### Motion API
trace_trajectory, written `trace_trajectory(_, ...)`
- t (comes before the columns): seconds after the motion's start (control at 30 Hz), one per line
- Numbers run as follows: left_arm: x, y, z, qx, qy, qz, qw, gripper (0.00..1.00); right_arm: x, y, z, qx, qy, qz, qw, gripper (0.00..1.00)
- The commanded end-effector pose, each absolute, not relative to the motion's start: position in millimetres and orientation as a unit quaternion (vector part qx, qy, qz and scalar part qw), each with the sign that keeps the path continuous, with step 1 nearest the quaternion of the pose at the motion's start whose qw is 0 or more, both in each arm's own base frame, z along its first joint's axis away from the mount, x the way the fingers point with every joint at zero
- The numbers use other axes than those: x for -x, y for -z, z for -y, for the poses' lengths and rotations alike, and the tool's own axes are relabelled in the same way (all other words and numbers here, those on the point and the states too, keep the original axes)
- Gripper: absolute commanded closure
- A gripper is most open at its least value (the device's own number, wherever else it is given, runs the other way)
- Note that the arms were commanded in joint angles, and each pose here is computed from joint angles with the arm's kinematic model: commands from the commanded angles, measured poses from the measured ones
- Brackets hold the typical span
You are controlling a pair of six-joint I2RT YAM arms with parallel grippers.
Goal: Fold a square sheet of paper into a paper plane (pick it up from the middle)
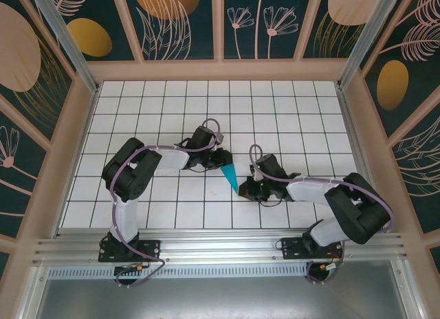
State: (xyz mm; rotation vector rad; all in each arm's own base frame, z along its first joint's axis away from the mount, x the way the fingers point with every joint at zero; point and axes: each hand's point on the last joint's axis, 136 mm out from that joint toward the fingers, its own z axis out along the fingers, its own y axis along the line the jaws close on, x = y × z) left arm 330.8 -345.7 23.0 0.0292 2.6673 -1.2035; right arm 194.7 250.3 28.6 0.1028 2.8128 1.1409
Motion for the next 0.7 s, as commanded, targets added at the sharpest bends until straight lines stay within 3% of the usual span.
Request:
trace_trajectory(0.0, -323.6, 19.6, 327.0, 0.001, 0.350, -0.933, 0.087, 0.72, -215.4, -52.4, -263.4, -0.016, -0.385, -0.918, 0.087, 1.00)
trace_trajectory(0.33, -324.1, 14.5, 327.1, -0.001, 0.351, -0.932, 0.089, 0.71, -221.8, -32.0, -279.1, -0.014, -0.391, -0.918, 0.062, 1.00)
trace_trajectory(0.67, -324.5, 14.9, 326.7, -0.002, 0.348, -0.933, 0.089, 0.71, -170.9, 4.5, -244.8, -0.020, -0.352, -0.936, 0.009, 1.00)
